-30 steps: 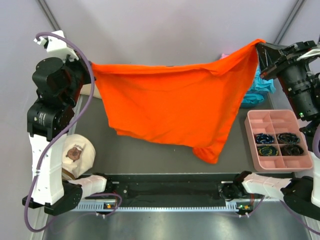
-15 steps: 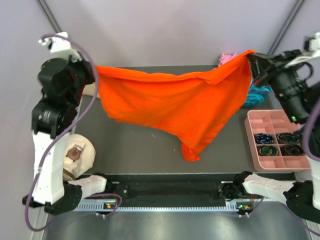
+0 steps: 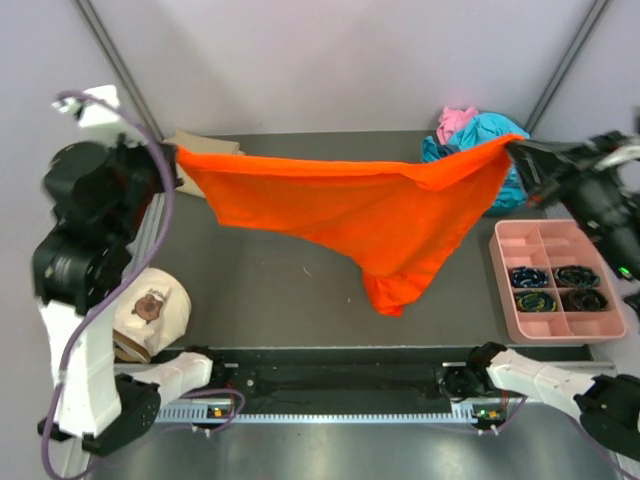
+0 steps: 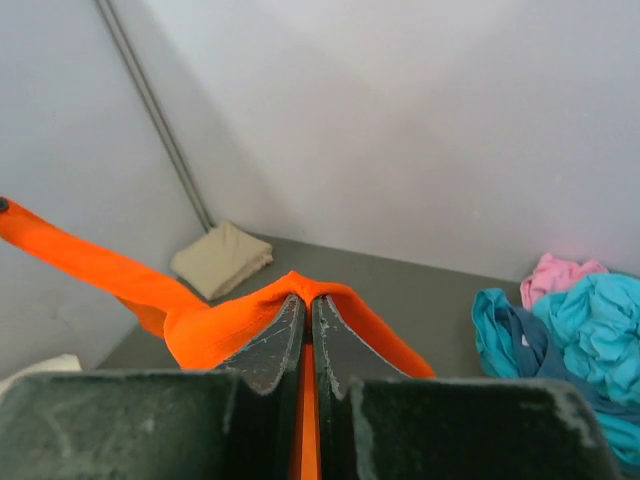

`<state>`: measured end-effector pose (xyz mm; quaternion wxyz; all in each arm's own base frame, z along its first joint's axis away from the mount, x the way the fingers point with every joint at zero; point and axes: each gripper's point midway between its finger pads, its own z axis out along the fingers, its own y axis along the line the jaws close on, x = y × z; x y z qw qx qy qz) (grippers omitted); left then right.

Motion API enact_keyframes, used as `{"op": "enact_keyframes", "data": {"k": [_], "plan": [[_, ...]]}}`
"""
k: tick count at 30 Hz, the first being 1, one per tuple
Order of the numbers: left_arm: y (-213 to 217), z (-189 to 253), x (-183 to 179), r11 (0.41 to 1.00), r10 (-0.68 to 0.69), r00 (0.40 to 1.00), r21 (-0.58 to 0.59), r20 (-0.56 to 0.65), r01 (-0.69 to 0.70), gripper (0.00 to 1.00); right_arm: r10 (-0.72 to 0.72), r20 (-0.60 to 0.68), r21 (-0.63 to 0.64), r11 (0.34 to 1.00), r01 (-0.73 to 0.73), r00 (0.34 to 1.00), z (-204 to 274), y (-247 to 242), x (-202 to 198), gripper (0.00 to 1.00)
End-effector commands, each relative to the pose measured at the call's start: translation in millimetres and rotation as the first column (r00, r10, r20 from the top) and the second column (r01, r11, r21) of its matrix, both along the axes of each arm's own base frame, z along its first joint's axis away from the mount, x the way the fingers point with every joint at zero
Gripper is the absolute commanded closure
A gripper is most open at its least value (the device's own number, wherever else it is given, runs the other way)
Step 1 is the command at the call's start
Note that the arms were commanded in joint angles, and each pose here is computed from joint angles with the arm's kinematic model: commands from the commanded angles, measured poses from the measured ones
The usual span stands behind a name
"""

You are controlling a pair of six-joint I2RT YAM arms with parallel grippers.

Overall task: Fold and stack the t-shirts
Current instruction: Flatten out the tshirt

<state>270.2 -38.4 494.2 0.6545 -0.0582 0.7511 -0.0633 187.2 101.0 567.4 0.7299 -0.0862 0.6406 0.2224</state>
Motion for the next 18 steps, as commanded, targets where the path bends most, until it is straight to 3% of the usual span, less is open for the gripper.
{"op": "enact_keyframes", "data": {"k": [1,6,10,14,18], "plan": [[12.3,60.3,-56.0,0.997,-0.006,0.982,-0.071,0.188,0.02,1.0,0.041,0.135,0.117,0.991,-0.057,0.99,43.2,-26.3,-49.8,1.0],[10.0,85.2,-82.2,0.991,-0.043,0.96,-0.11,0.275,0.076,1.0,0.082,0.18,0.146,0.983,-0.109,0.98,52.2,-31.4,-70.5,1.0],[12.0,89.2,-78.6,0.991,-0.024,0.951,-0.121,0.307,0.064,1.0,0.066,0.181,0.158,0.983,-0.095,0.981,51.3,-30.5,-64.5,1.0],[15.7,82.2,-43.2,0.995,0.038,0.949,-0.1,0.314,-0.006,1.0,-0.034,0.151,0.143,0.99,0.012,0.988,39.4,-24.8,-25.7,1.0],[13.0,58.2,25.8,0.995,0.103,0.958,-0.044,0.269,-0.094,1.0,-0.114,0.134,0.099,0.99,0.101,0.984,33.4,-5.5,25.3,1.0]]}}
